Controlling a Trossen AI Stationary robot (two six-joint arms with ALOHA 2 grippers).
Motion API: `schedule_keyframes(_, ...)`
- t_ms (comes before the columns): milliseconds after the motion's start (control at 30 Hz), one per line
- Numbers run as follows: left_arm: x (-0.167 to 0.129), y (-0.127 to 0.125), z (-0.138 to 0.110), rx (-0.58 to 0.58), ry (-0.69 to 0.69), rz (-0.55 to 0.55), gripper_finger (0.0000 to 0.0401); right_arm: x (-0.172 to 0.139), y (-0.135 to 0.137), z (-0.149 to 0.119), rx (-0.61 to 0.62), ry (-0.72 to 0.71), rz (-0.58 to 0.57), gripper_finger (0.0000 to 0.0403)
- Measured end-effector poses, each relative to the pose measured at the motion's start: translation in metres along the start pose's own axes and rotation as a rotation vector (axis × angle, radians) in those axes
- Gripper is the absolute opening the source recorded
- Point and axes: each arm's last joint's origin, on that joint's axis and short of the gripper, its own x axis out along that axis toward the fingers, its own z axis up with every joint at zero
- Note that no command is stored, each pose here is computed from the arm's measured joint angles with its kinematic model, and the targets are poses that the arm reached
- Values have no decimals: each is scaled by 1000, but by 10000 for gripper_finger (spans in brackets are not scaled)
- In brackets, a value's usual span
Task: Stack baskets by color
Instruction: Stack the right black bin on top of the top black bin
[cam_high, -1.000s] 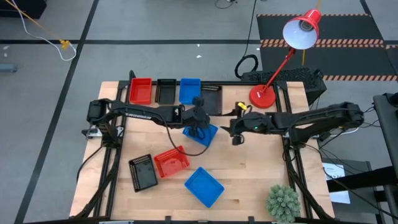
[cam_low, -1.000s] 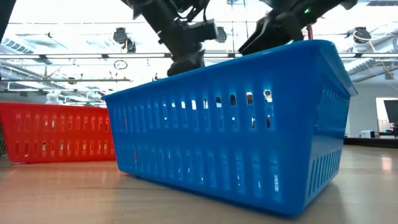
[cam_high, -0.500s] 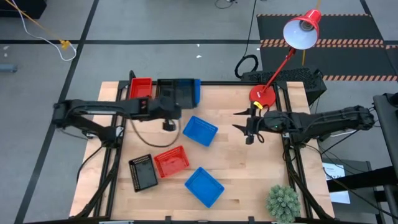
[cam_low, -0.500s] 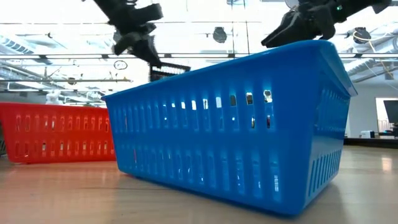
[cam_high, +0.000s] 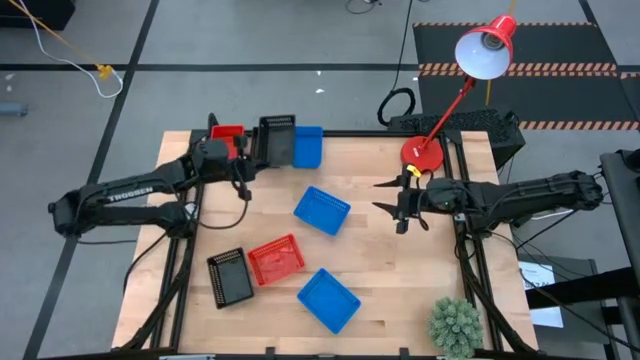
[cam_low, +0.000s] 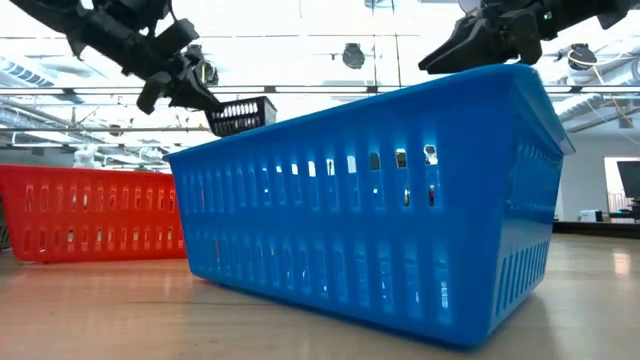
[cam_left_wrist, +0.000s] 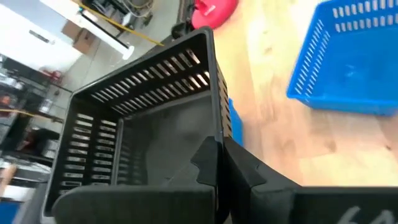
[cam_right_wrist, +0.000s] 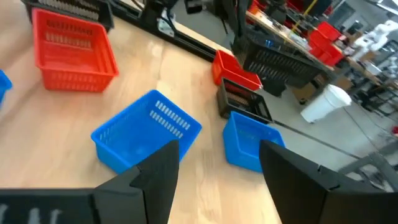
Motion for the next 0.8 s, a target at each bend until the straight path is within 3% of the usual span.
schedule_keyframes(400, 6, -4, -42, -44, -8, -18, 6, 0, 0, 0, 6, -7, 17, 161)
schedule_keyframes(800, 14, -4, -60, -14, 43, 2, 10, 0, 0, 0, 2, -7, 18, 107)
